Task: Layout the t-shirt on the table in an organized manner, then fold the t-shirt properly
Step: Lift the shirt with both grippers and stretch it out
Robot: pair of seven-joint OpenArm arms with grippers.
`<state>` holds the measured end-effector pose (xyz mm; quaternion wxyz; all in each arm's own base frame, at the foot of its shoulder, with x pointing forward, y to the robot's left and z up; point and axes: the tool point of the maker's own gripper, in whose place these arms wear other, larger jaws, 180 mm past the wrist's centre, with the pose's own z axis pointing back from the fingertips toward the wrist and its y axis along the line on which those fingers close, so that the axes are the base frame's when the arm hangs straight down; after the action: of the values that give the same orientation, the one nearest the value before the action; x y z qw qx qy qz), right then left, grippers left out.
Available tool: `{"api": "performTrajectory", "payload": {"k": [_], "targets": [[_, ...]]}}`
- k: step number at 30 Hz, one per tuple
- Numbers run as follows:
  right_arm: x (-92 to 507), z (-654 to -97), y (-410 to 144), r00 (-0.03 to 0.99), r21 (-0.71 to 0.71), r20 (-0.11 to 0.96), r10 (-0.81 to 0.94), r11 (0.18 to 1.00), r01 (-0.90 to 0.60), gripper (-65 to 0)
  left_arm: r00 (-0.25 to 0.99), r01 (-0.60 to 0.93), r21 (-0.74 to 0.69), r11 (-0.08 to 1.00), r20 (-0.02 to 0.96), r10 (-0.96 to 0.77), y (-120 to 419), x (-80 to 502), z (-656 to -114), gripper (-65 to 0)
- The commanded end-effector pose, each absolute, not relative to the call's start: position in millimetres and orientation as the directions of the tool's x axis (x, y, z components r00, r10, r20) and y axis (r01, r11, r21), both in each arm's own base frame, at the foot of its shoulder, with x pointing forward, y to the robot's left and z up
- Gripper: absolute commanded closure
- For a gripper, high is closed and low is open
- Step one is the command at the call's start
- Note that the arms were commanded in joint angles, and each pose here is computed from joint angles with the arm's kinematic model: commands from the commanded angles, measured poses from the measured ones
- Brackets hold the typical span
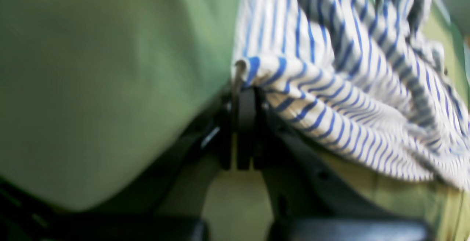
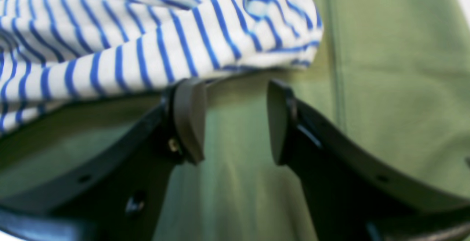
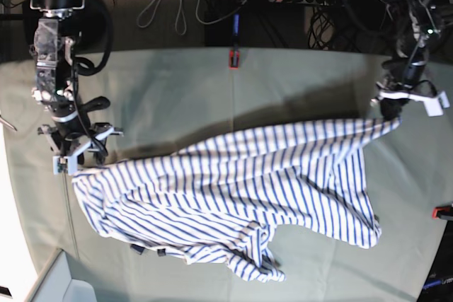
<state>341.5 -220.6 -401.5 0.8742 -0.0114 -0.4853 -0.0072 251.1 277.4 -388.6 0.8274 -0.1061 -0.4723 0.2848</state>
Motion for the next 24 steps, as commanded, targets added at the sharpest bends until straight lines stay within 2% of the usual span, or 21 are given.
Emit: {"api": "performTrajectory", "payload": {"k": [1,6,15,19,24], "targets": [[350,-388,-222,0.483,-0.011,0.875,-0.005,0.999,0.030,-28.1,0.357,-0.362,-0.429,0.828,0.757,0.548,291,255,-374,-0.2],[336,-403,-207,0.511,0.024,0.859,-0.037,0.999,0.032,-28.3,0.337,-0.375,-0.402,0.835,0.780,0.527,309,255,-367,-0.2],[317,-419,-203,0.549,0.035,0.834,-0.048,0.999,0.035,-28.3,0.187,-0.476,-0.307,0.824,0.881,0.435,404,248,-306,-0.2],[314,-421,-199,0.560,0.037,0.827,-0.046,0.999,0.027,-28.4,0.172,-0.472,-0.294,0.831,0.894,0.414,412,252,-294,-0.2],[298,-432,-152,0.589,0.065,0.808,-0.003,0.994,-0.084,-28.5,0.152,-0.471,-0.299,0.830,0.899,0.410,415,257,-288,-0.2]]}}
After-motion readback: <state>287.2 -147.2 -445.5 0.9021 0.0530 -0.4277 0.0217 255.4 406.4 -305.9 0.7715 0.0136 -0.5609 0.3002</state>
